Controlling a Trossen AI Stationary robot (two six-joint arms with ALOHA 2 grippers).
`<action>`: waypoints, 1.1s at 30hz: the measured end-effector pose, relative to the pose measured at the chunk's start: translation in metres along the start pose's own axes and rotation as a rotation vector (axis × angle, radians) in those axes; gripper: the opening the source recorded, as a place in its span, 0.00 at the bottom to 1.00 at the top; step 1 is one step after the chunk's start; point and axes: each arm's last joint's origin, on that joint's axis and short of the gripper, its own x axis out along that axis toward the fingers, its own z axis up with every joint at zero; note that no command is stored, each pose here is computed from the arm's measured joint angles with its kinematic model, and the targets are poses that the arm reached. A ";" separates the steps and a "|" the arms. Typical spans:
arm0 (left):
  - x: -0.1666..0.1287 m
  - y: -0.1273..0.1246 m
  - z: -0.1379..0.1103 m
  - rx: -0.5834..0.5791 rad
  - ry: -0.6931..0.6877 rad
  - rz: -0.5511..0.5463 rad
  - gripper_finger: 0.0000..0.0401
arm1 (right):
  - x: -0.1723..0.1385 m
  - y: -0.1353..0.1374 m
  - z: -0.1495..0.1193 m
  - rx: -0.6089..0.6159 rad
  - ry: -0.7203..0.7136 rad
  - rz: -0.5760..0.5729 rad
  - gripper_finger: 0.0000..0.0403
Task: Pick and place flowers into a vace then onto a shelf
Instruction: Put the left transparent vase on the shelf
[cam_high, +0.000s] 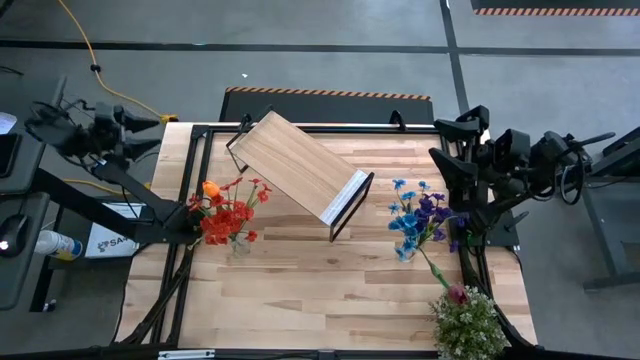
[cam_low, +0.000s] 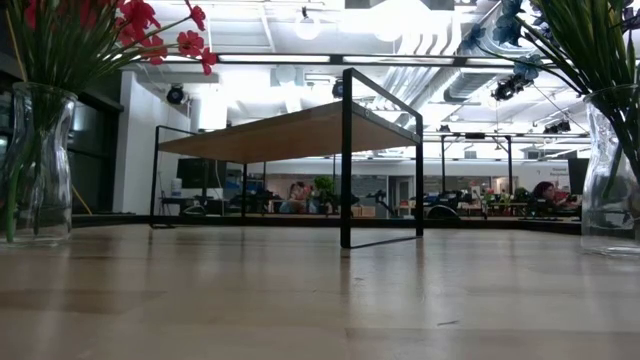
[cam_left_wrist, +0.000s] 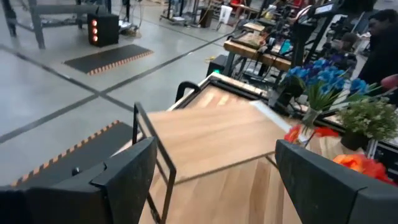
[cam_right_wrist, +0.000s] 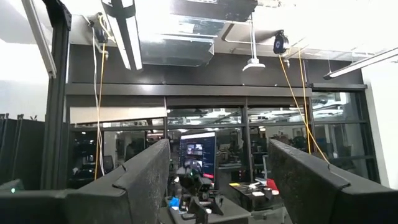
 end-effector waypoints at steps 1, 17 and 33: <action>0.002 0.001 -0.007 -0.011 0.003 0.002 0.89 | 0.000 0.000 0.000 0.004 0.000 0.000 0.65; 0.029 -0.021 -0.065 -0.018 0.133 0.067 0.89 | 0.000 -0.001 -0.002 0.000 0.026 -0.038 0.65; 0.035 -0.042 -0.089 -0.012 0.224 0.193 0.89 | 0.000 0.000 -0.003 0.022 0.032 -0.030 0.65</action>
